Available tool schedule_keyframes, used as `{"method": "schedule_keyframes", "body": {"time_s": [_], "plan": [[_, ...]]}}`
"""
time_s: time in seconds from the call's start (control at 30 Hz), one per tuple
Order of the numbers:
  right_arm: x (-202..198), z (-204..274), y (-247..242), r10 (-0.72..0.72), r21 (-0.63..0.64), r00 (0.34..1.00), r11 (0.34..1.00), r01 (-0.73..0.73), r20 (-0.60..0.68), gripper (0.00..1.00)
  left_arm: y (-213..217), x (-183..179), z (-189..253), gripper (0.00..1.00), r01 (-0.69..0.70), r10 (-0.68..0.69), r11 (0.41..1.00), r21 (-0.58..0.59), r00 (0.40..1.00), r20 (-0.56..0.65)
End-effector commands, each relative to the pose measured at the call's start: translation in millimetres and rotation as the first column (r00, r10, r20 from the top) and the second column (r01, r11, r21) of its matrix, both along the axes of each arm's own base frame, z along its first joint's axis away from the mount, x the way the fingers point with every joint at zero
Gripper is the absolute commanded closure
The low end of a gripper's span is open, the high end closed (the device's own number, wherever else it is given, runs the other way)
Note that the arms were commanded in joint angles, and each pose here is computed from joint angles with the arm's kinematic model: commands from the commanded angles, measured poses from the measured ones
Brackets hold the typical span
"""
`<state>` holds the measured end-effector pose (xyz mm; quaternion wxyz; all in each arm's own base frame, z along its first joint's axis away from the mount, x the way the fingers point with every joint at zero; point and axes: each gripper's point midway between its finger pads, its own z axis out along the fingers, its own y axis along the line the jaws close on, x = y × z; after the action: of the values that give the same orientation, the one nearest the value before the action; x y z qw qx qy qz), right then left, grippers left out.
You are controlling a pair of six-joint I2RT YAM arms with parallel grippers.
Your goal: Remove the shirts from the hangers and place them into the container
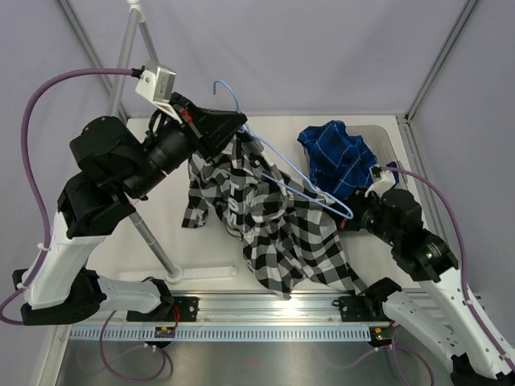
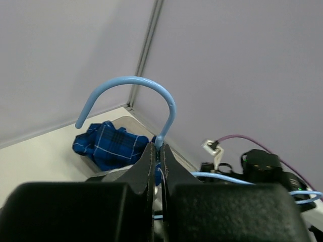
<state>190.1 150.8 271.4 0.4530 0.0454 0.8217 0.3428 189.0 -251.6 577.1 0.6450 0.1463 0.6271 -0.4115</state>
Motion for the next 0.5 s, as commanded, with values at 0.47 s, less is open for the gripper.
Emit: {"method": "schedule_keyframes", "body": {"time_s": [0.47], "plan": [[97.4,218.0,-16.5,-0.186,-0.052,0.836,0.967,0.248,0.517,1.00,-43.9,-81.8,-0.6,1.00,0.492,-0.493,0.870,-0.027,0.868,-0.062]]}}
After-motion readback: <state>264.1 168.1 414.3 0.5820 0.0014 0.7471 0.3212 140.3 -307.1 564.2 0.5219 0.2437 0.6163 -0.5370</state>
